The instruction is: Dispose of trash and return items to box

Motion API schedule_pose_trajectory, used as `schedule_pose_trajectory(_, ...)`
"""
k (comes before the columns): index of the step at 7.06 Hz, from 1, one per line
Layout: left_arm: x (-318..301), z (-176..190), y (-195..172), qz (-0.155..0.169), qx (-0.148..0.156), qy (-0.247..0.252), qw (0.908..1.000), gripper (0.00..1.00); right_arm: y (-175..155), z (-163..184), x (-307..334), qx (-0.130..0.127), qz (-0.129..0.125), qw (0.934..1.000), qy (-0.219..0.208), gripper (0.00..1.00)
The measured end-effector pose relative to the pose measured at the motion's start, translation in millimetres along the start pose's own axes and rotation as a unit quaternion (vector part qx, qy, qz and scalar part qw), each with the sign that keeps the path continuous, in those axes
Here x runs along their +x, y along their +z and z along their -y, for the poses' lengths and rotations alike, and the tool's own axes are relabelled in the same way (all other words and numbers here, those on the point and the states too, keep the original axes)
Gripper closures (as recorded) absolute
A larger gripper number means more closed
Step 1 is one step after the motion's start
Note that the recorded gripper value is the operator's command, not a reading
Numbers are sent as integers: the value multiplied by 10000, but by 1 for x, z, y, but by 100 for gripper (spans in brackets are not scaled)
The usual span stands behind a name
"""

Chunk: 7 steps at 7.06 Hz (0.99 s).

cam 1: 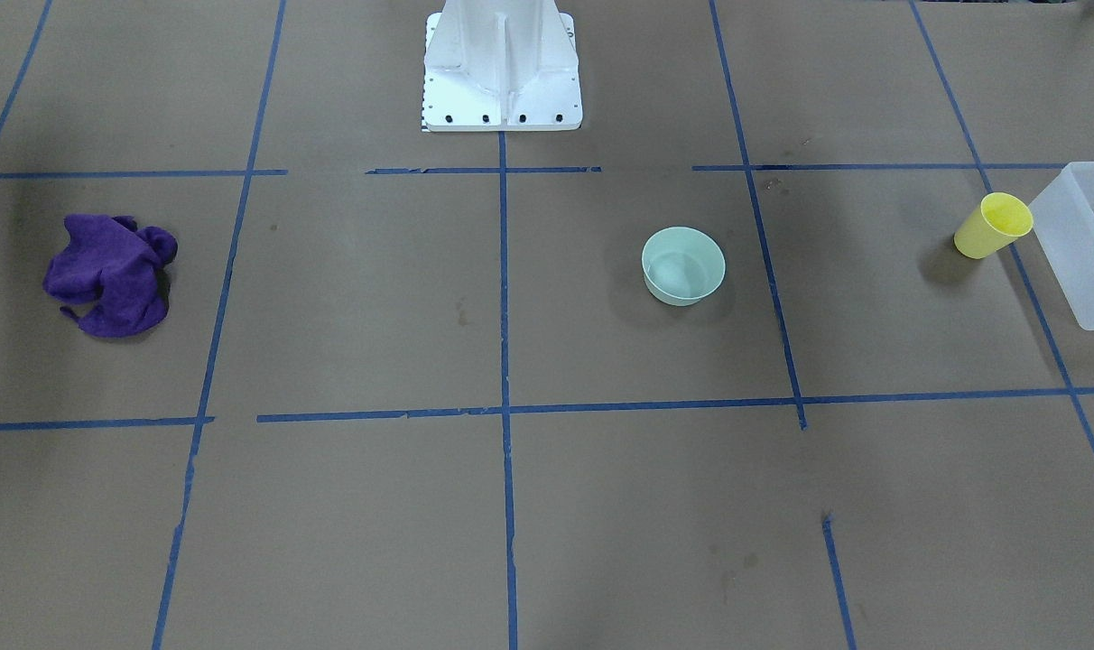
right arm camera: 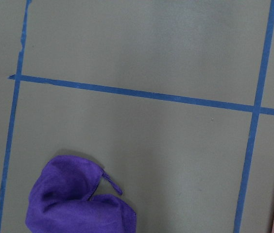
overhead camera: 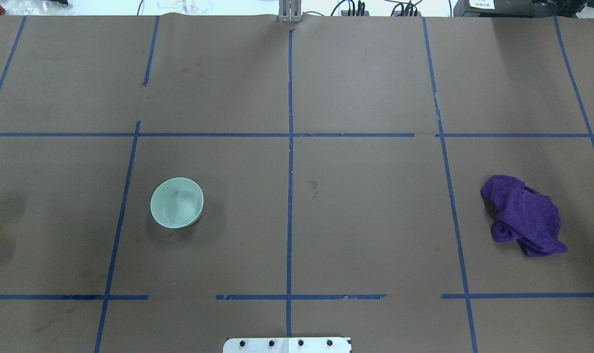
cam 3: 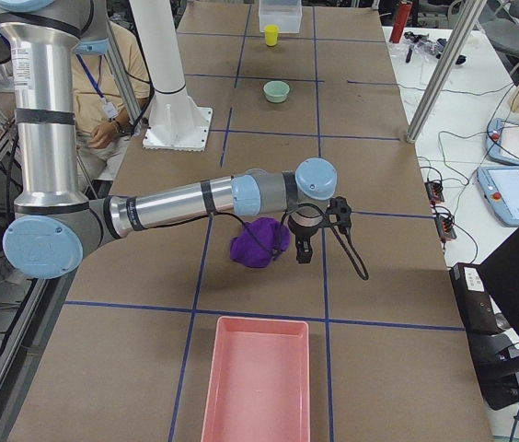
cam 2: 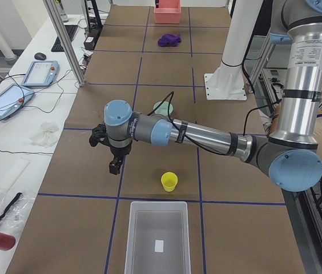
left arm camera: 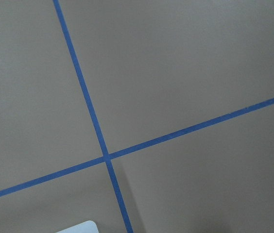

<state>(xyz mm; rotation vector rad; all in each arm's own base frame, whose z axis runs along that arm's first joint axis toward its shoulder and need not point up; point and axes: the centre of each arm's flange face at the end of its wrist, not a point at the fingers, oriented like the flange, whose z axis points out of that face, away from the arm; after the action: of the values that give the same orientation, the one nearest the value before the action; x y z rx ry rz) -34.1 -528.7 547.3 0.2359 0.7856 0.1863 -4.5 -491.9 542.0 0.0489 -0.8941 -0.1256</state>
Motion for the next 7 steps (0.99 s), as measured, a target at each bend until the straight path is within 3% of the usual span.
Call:
schedule_pose_trajectory(2,20,-10,27,-125,49,304,9994,0,9,-1,10,30,18,10000,-58,0)
schedule_pose_trajectory(4,26,-57,75,-65,-70,541,9985,0,15,-3,14,179,74,9994,-285,0)
schedule_pose_trajectory(7,36,-123,135,-113,-619,527,9966,0,17,-5,13,193,105,9993,-314,0)
